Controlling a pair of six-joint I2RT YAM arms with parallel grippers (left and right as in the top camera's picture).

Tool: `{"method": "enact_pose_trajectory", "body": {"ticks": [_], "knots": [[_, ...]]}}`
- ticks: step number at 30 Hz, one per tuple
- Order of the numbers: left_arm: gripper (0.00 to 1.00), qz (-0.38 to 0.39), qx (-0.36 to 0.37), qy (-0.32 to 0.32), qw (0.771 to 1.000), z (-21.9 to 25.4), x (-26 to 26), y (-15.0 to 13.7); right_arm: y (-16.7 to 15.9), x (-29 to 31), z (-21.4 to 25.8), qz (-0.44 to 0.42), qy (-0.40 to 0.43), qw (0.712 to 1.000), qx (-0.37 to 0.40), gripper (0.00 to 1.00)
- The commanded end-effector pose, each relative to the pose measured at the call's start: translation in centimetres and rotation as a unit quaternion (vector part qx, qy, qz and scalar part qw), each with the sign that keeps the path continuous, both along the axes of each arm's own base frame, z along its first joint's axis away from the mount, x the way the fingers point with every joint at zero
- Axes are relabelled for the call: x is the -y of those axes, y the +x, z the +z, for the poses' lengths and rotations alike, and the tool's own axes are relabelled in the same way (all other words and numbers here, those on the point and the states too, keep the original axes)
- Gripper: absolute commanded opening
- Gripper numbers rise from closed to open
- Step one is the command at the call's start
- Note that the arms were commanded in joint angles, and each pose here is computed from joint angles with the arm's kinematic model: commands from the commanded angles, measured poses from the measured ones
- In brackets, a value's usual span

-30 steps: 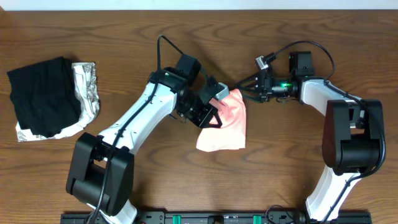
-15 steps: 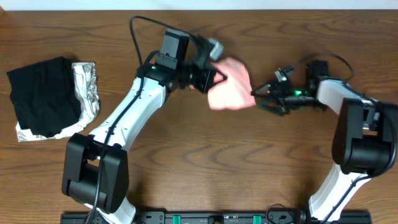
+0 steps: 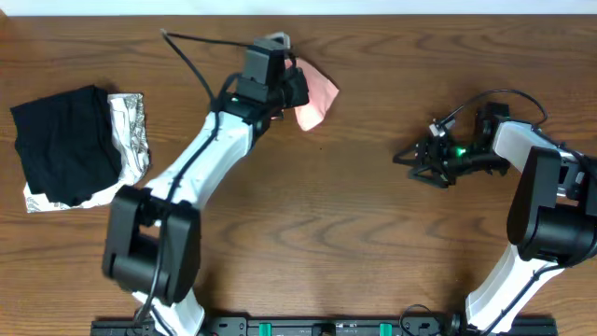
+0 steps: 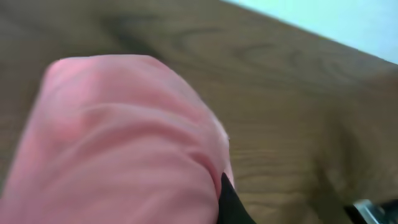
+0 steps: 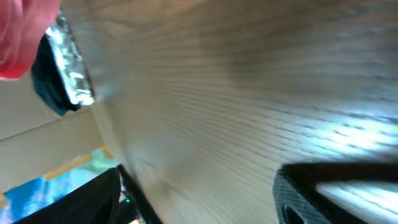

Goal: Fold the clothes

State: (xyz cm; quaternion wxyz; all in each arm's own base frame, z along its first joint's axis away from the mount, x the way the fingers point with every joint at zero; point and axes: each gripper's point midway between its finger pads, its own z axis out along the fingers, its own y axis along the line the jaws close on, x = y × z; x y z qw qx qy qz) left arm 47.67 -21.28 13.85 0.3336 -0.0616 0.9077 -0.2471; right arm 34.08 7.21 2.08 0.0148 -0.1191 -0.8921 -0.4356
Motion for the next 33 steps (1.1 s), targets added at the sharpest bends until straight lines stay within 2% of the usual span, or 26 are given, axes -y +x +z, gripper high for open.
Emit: {"method": "enact_pose_trajectory", "body": {"ticks": [1, 10, 16, 18, 20, 22, 24, 25, 33], "knots": [[0.06, 0.047, -0.020, -0.020, 0.998, -0.8, 0.0, 0.8, -0.4, 0.7, -1.3, 0.022, -0.043, 0.999, 0.001, 0.76], [0.06, 0.086, -0.063, -0.063, 0.992, -2.1, 0.6, 0.4, -0.4, 0.9, -1.6, 0.024, -0.055, 0.998, 0.002, 0.76], [0.06, 0.066, -0.089, -0.102, 0.989, -1.9, 3.0, -0.8, -0.8, 0.0, -1.5, 0.062, -0.051, 0.996, 0.030, 0.73], [0.06, 0.058, -0.098, -0.112, 0.987, -1.9, 3.9, -1.4, -0.9, -0.4, -1.5, 0.077, -0.051, 0.995, 0.038, 0.66], [0.06, 0.052, -0.106, -0.121, 0.986, -1.8, 4.7, -1.8, -1.0, -0.8, -1.7, 0.089, -0.059, 0.993, 0.041, 0.54], [0.06, 0.041, -0.111, -0.124, 0.985, -1.8, 5.6, -2.4, -1.3, -1.0, -2.2, 0.105, -0.079, 0.991, 0.040, 0.37], [0.06, 0.032, -0.114, -0.126, 0.985, -1.8, 6.5, -2.9, -1.6, -1.4, -2.6, 0.126, -0.099, 0.986, 0.041, 0.06], [0.06, 0.027, -0.115, -0.126, 0.985, -1.8, 6.9, -3.2, -1.8, -1.5, -2.9, 0.135, -0.109, 0.984, 0.040, 0.01], [0.06, 0.007, -0.117, -0.123, 0.985, -1.8, 8.7, -4.4, -2.1, -5.6, -2.9, 0.182, -0.107, 0.976, 0.061, 0.01]]}}
